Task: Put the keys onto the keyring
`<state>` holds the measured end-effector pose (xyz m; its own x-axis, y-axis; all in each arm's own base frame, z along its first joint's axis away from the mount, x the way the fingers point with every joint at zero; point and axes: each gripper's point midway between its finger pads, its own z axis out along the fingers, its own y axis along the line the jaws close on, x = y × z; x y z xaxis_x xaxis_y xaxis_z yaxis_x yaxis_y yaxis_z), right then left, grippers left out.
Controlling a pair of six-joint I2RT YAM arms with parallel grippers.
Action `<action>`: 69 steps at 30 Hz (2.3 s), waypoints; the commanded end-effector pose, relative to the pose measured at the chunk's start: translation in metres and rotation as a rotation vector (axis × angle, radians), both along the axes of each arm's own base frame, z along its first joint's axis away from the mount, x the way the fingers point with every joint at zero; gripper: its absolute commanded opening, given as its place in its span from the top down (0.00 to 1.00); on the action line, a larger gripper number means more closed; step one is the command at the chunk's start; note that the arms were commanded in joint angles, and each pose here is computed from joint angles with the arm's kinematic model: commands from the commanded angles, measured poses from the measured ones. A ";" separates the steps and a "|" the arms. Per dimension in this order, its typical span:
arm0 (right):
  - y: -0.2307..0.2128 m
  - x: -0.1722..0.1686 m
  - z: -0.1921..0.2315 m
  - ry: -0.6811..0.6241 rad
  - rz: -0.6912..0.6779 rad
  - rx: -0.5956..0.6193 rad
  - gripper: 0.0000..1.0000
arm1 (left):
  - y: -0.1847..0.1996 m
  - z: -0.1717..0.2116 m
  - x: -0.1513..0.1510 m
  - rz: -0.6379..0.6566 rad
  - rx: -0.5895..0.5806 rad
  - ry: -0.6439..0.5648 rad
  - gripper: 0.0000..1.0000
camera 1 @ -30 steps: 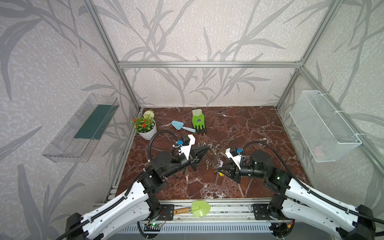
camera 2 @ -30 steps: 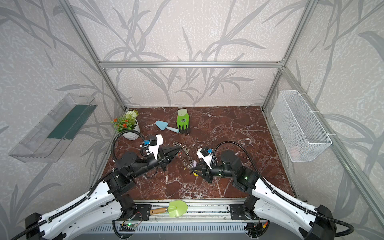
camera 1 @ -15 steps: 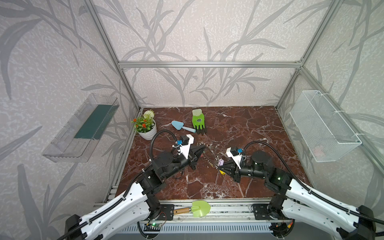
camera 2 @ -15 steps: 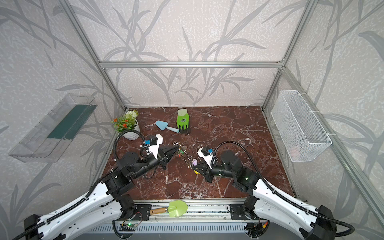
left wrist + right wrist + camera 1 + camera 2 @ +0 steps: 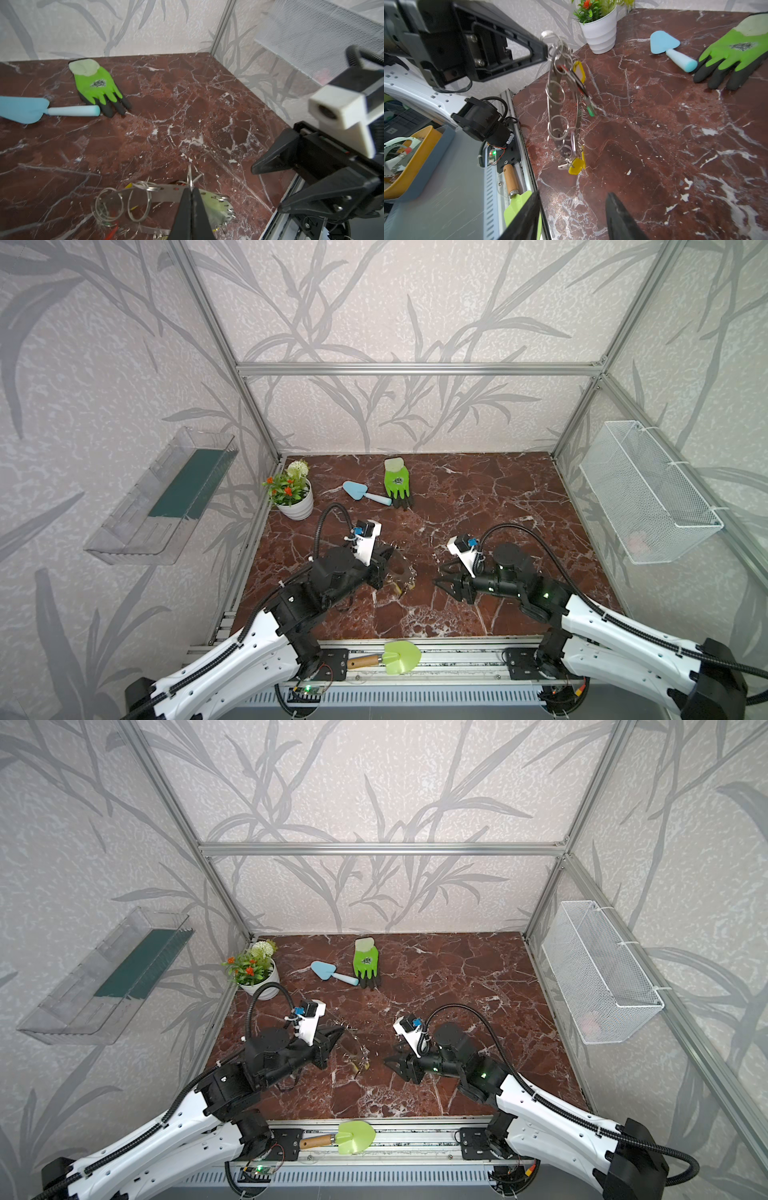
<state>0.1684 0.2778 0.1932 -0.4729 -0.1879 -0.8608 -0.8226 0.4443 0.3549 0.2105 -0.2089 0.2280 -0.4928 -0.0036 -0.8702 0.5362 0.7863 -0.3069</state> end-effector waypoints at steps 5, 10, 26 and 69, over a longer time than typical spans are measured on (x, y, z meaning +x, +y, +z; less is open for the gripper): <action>-0.026 0.026 0.008 -0.068 -0.199 -0.051 0.36 | -0.023 0.007 0.021 0.008 0.038 0.057 1.00; -0.046 0.038 0.003 -0.071 -0.294 -0.091 0.36 | -0.062 0.007 0.036 -0.075 0.030 0.082 1.00; -0.109 0.059 0.010 -0.022 -0.576 -0.052 0.25 | -0.178 0.033 0.091 -0.295 -0.094 0.035 1.00; -0.228 0.163 -0.009 -0.077 -1.174 -0.125 0.01 | 0.233 -0.034 0.067 1.421 0.410 -0.193 0.01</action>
<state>0.3191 0.0746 0.1709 -0.4614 0.2429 -0.8533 -0.0036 0.9613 0.2755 0.2973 -0.0214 0.1753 -0.2557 -0.2898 -0.9223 -0.5175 0.8469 -0.1227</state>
